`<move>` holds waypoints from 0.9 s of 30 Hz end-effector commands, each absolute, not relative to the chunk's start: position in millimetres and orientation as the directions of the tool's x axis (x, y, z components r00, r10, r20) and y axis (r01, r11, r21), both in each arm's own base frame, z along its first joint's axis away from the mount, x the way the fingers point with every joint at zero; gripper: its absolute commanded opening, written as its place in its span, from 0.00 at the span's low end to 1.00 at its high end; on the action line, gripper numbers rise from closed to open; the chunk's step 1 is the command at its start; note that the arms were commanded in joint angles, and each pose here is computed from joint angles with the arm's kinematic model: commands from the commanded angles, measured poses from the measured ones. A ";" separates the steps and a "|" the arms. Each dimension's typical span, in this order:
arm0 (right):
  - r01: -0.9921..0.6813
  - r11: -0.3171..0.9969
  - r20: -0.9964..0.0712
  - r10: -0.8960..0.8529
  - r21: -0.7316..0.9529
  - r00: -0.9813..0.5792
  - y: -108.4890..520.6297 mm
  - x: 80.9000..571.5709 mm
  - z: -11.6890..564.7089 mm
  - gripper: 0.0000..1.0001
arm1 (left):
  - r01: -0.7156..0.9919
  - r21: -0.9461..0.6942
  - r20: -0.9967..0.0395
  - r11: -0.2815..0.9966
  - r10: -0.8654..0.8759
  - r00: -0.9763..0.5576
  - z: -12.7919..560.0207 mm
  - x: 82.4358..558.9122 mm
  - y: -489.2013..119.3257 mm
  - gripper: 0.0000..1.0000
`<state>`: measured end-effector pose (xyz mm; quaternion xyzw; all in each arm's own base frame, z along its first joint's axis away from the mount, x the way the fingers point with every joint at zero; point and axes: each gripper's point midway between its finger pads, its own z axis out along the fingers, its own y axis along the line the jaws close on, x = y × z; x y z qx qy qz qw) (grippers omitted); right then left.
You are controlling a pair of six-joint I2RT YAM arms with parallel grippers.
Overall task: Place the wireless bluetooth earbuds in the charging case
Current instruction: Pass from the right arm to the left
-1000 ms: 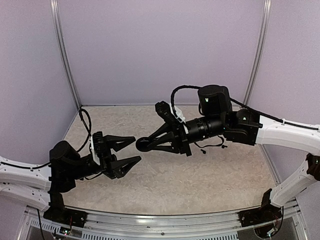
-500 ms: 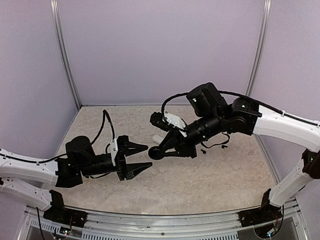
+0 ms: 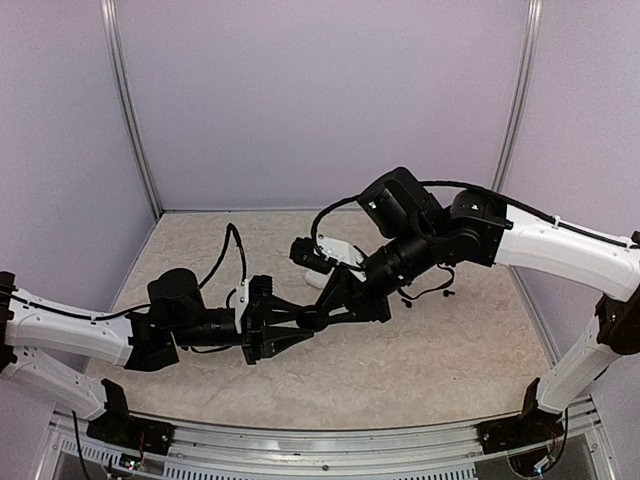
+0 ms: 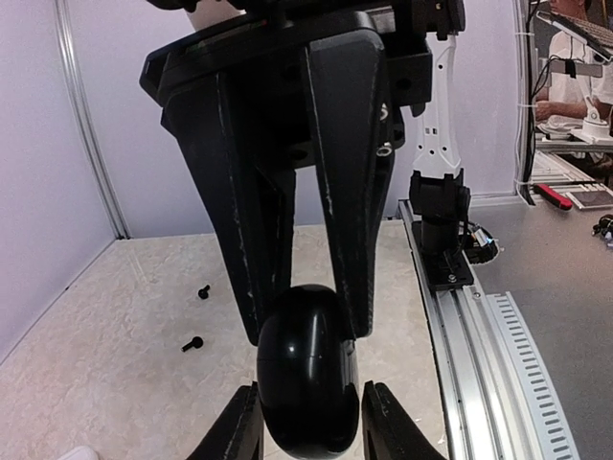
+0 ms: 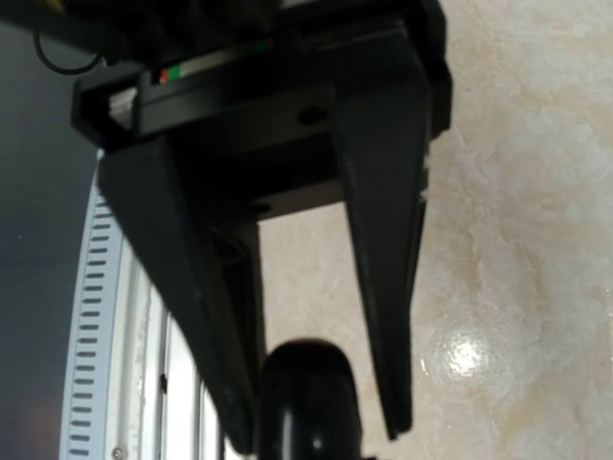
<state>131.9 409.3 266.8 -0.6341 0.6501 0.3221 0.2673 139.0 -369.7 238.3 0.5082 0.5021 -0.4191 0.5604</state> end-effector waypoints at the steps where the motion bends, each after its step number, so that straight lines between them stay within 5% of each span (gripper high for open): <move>1: -0.996 -0.044 -0.747 -0.665 0.080 -0.030 413.0 124.5 267.9 0.10 | 0.981 0.156 -0.987 0.118 -0.013 0.159 253.1 137.2 -370.2 0.34; 11: -0.996 -0.053 -0.753 -0.658 0.074 -0.021 415.5 122.5 273.7 0.10 | 0.979 0.171 -0.985 0.112 -0.013 0.174 252.8 137.8 -372.6 0.24; 22: -0.996 -0.056 -0.756 -0.655 0.073 -0.018 415.3 122.1 275.4 0.10 | 0.979 0.170 -0.985 0.111 -0.011 0.173 251.3 138.5 -373.1 0.33; 27: -0.995 -0.062 -0.759 -0.651 0.073 -0.016 415.2 120.8 276.7 0.10 | 0.979 0.169 -0.985 0.113 -0.013 0.172 251.8 138.9 -373.4 0.26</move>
